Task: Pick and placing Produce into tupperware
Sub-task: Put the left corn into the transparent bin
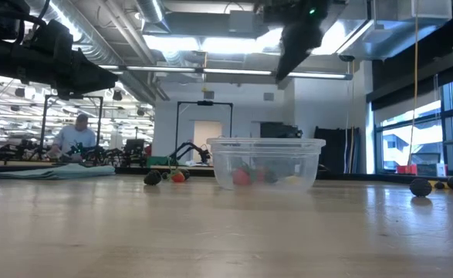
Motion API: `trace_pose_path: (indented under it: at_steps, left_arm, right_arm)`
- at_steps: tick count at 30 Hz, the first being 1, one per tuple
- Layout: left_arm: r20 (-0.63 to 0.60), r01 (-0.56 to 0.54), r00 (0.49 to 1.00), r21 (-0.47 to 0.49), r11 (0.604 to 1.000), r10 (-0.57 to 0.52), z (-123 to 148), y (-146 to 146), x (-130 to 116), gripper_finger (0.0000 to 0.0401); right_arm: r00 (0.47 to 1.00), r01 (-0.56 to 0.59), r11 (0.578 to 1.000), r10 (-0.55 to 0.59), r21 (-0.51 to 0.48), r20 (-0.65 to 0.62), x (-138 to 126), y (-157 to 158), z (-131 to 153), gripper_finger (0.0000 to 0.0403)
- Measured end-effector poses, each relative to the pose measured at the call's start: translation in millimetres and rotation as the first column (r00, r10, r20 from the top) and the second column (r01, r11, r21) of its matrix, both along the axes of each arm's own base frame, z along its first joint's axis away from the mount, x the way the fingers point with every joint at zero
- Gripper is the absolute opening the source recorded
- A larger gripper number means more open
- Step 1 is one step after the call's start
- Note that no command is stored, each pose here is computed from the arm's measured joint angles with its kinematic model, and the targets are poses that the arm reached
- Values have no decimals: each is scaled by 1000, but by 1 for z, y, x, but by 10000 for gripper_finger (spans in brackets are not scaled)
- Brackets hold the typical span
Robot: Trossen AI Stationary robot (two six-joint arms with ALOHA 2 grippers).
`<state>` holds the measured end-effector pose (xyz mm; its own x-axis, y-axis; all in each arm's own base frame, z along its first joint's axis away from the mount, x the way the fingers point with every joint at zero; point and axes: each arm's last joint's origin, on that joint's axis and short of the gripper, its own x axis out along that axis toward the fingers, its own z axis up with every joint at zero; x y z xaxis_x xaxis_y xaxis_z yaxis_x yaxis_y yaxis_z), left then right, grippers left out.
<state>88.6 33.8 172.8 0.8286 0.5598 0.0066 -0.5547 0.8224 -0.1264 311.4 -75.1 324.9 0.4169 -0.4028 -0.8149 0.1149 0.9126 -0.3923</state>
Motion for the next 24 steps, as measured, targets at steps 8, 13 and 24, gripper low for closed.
trace_pose_path:
  at_steps: [8,13,24]
  left_arm:
    - [0,1,1000,0,1000,-1,0,0,0,149]
    - [-2,1,1000,2,1000,-1,0,0,0,149]
    - [0,1,1000,0,1000,-1,0,0,0,149]
  right_arm:
    - [994,99,995,-98,20,-39,-42,-33,19,179]
    - [999,-41,982,38,186,20,-44,-51,0,179]
    - [991,-129,979,132,158,-5,-52,-62,-92,179]
